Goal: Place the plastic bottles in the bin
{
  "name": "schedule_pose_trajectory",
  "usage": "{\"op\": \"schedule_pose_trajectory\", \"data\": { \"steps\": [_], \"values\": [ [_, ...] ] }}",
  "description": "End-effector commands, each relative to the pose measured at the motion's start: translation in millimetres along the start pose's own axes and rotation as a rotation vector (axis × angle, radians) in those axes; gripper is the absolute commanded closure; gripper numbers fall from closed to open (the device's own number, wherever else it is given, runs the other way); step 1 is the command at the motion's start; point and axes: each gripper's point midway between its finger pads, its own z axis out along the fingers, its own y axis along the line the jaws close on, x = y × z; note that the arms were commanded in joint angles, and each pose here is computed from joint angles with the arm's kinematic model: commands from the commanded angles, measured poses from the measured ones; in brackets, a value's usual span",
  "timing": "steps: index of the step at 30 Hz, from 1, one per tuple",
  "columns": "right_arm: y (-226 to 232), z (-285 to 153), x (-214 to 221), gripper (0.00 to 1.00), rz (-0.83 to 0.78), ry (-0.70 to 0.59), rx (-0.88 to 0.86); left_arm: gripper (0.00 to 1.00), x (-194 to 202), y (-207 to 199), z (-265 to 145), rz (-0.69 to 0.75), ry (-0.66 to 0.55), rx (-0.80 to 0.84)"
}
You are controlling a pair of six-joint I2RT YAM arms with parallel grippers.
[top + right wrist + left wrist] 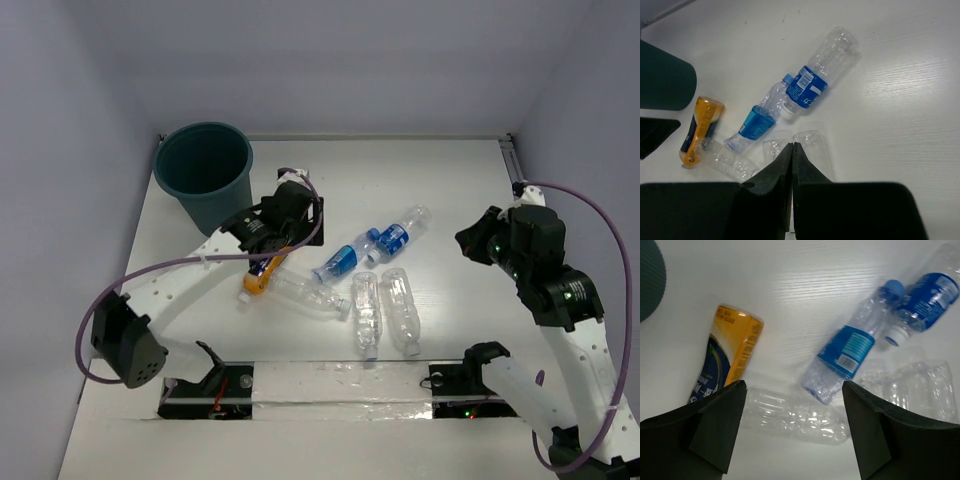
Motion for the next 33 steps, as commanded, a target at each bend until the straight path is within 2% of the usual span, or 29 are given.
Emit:
{"op": "schedule_pose_trajectory", "data": {
  "steps": [1, 4, 5, 6, 7, 9, 10, 13, 18, 26, 29, 31, 33],
  "values": [
    [10, 2, -10, 0.94, 0.008, -0.037, -0.047, 0.25, 0, 25, 20, -0.010, 0.017, -0.085],
    [8, 8, -3, 0.72, 0.006, -0.022, -0.051, 0.20, 6, 40, 38, 0.047, 0.033, -0.164],
    [8, 12, -3, 0.56, 0.008, -0.024, -0.052, 0.20, 9, 49, 47, 0.063, 0.044, -0.209],
    [7, 17, 4, 0.49, 0.012, -0.005, -0.057, 0.20, 11, 52, 51, 0.090, 0.053, -0.220],
    [8, 19, 7, 0.37, 0.020, 0.006, -0.066, 0.19, 14, 58, 59, 0.096, 0.063, -0.243],
    [7, 27, 14, 0.28, 0.032, 0.025, -0.070, 0.19, 17, 67, 66, 0.112, 0.077, -0.267],
    [7, 30, 16, 0.20, 0.038, 0.031, -0.071, 0.18, 16, 70, 72, 0.109, 0.075, -0.272],
    [4, 39, 23, 0.10, 0.059, 0.043, -0.068, 0.18, 25, 77, 84, 0.132, 0.112, -0.271],
    [-5, 57, 26, 0.01, 0.092, 0.043, -0.037, 0.17, 41, 91, 102, 0.156, 0.175, -0.287],
    [-22, 108, 24, 0.00, 0.166, 0.058, 0.044, 0.17, 67, 106, 128, 0.201, 0.262, -0.295],
    [-21, 127, 16, 0.00, 0.199, 0.045, 0.052, 0.25, 68, 110, 132, 0.205, 0.264, -0.300],
    [-23, 148, 21, 0.00, 0.228, 0.082, 0.078, 0.34, 68, 115, 134, 0.203, 0.267, -0.307],
    [-29, 170, 30, 0.00, 0.261, 0.120, 0.108, 0.38, 67, 119, 135, 0.205, 0.266, -0.318]
  ]
}}
